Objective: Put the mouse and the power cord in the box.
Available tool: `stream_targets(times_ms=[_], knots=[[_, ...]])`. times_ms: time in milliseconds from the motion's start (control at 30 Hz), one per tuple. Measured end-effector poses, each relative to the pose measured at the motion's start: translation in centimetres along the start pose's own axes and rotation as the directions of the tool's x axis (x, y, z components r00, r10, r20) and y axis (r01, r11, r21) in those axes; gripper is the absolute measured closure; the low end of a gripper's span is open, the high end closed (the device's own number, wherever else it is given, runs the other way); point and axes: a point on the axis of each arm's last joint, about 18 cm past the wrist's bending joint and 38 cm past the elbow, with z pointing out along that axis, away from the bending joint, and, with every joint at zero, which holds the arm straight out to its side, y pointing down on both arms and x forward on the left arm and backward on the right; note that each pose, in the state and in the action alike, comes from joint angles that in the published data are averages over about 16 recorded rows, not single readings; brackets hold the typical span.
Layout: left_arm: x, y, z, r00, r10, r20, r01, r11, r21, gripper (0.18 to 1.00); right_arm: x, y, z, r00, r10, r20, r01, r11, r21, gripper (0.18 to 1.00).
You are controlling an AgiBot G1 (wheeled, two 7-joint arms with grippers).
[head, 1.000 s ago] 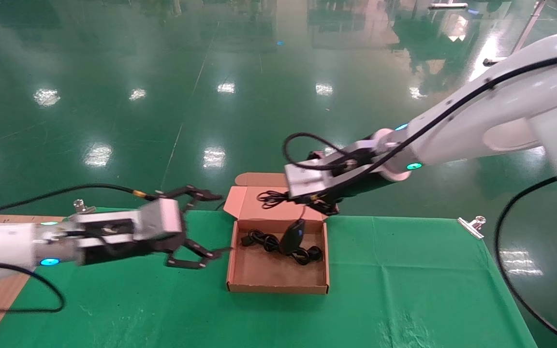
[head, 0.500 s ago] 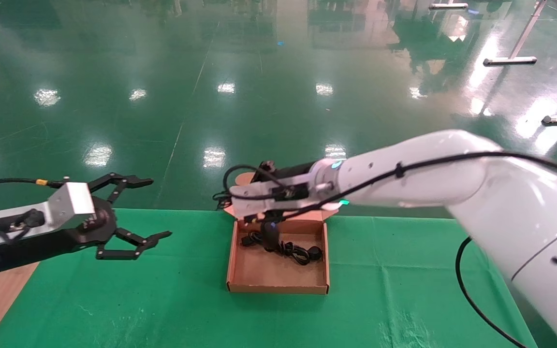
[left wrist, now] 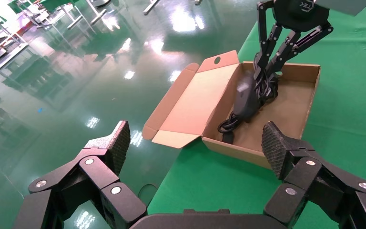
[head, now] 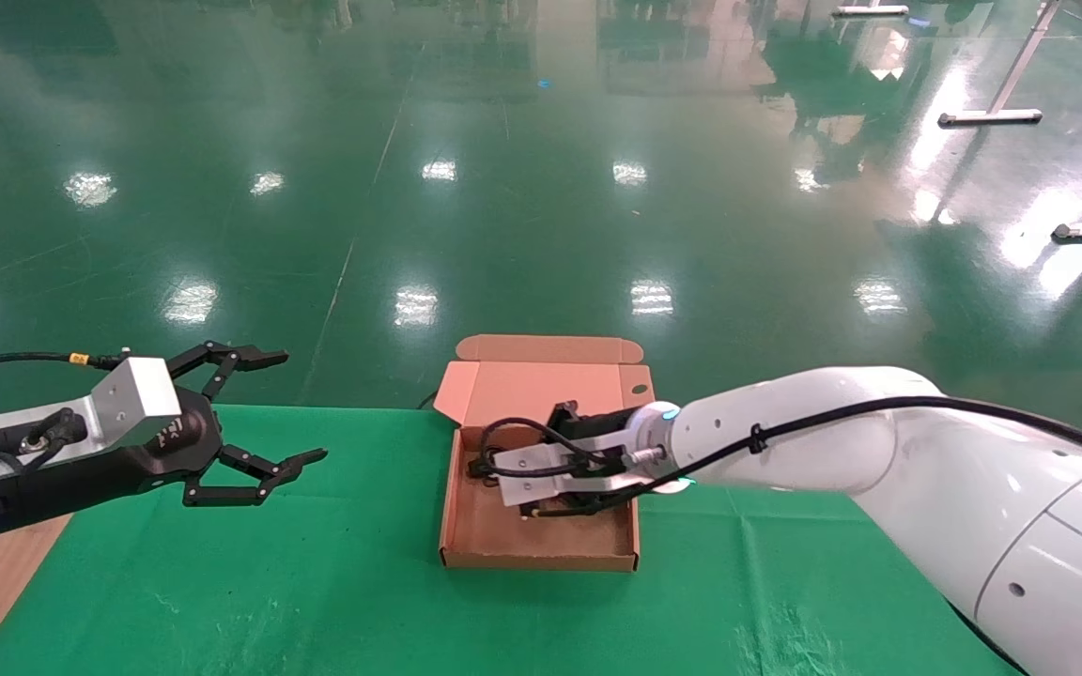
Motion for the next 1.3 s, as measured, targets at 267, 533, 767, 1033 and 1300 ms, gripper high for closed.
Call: stream_targets(times_ms=[267, 533, 767, 1033, 1300], knots=[[0.0, 0.0, -0.1, 1.000, -0.001, 0.002, 0.001, 1.000, 0.001, 0.184, -2.0, 1.2, 0.8, 0.999, 0.014, 0.037, -0.013, 0.999, -0.031, 0.960], [0.0, 0.0, -0.1, 1.000, -0.001, 0.002, 0.001, 1.000, 0.002, 0.184, -2.3, 1.3, 0.9, 0.999, 0.019, 0.045, -0.018, 0.999, -0.032, 0.926], [0.0, -0.1, -0.1, 1.000, -0.001, 0.000, 0.001, 1.000, 0.003, 0.184, -2.1, 1.3, 0.7, 0.999, 0.016, 0.039, -0.015, 0.999, -0.031, 0.849], [0.2, -0.6, 0.1, 1.000, -0.023, -0.009, 0.024, 0.999, 0.034, 0.184, -2.8, 1.4, 0.3, 0.996, 0.078, 0.050, -0.078, 0.997, 0.004, 0.689], [0.7, -2.1, 0.2, 0.997, -0.072, -0.036, 0.076, 0.992, 0.102, 0.184, -4.9, 1.4, -0.9, 0.964, 0.249, 0.095, -0.259, 0.961, 0.102, 0.499]])
